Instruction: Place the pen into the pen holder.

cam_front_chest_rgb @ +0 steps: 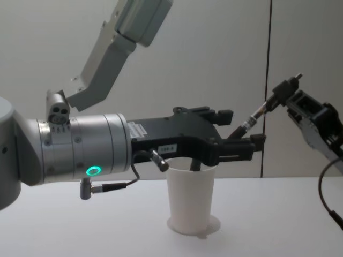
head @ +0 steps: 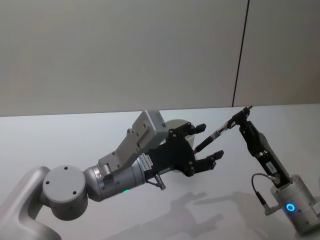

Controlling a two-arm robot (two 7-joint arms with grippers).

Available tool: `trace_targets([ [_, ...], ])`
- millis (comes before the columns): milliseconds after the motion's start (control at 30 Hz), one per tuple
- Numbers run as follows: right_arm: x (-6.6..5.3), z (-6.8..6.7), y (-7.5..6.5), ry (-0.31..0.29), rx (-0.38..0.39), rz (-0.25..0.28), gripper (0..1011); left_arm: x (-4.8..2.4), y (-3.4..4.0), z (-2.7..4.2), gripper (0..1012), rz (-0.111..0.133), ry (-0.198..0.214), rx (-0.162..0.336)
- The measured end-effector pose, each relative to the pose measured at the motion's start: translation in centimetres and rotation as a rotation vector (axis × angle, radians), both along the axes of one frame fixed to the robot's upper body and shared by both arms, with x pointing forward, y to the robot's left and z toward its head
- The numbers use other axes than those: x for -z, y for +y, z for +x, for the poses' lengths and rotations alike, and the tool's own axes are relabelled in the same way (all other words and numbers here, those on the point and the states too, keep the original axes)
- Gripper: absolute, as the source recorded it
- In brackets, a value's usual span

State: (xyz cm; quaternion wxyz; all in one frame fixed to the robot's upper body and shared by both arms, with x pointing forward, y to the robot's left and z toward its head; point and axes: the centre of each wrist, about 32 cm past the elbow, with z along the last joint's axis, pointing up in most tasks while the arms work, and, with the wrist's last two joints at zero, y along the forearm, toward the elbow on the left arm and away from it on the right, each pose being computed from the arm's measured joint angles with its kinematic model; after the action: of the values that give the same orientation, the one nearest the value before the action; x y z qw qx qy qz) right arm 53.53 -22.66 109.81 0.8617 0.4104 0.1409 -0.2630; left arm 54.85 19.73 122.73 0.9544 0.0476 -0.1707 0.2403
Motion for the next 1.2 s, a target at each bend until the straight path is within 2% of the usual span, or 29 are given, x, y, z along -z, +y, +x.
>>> trace_targets([
  [100,-0.4,0.0,-0.1,-0.018,0.013,-0.033,132,-0.01,0.00,0.00,864,0.000,0.000,0.000],
  [167,-0.7,0.0,-0.2,-0.031,0.022,-0.056,132,0.00,0.00,0.00,889,-0.001,-0.001,0.000],
  [200,-0.8,0.1,-0.2,-0.035,0.024,-0.062,132,-0.01,0.00,0.00,945,-0.001,-0.001,0.000],
  [300,-1.3,0.1,-0.4,-0.055,0.038,-0.098,132,0.00,0.00,0.00,1004,-0.001,-0.001,0.000],
  [467,-2.4,0.3,-1.0,-0.092,0.063,-0.159,132,-0.01,0.00,0.00,1004,-0.001,0.000,0.000],
  [767,-4.2,1.0,-2.1,-0.147,0.103,-0.237,132,0.00,0.00,0.00,1004,-0.002,0.000,0.000],
  [1200,-5.9,2.2,-3.6,-0.189,0.134,-0.302,132,0.00,0.00,0.00,1004,-0.001,0.000,0.000],
])
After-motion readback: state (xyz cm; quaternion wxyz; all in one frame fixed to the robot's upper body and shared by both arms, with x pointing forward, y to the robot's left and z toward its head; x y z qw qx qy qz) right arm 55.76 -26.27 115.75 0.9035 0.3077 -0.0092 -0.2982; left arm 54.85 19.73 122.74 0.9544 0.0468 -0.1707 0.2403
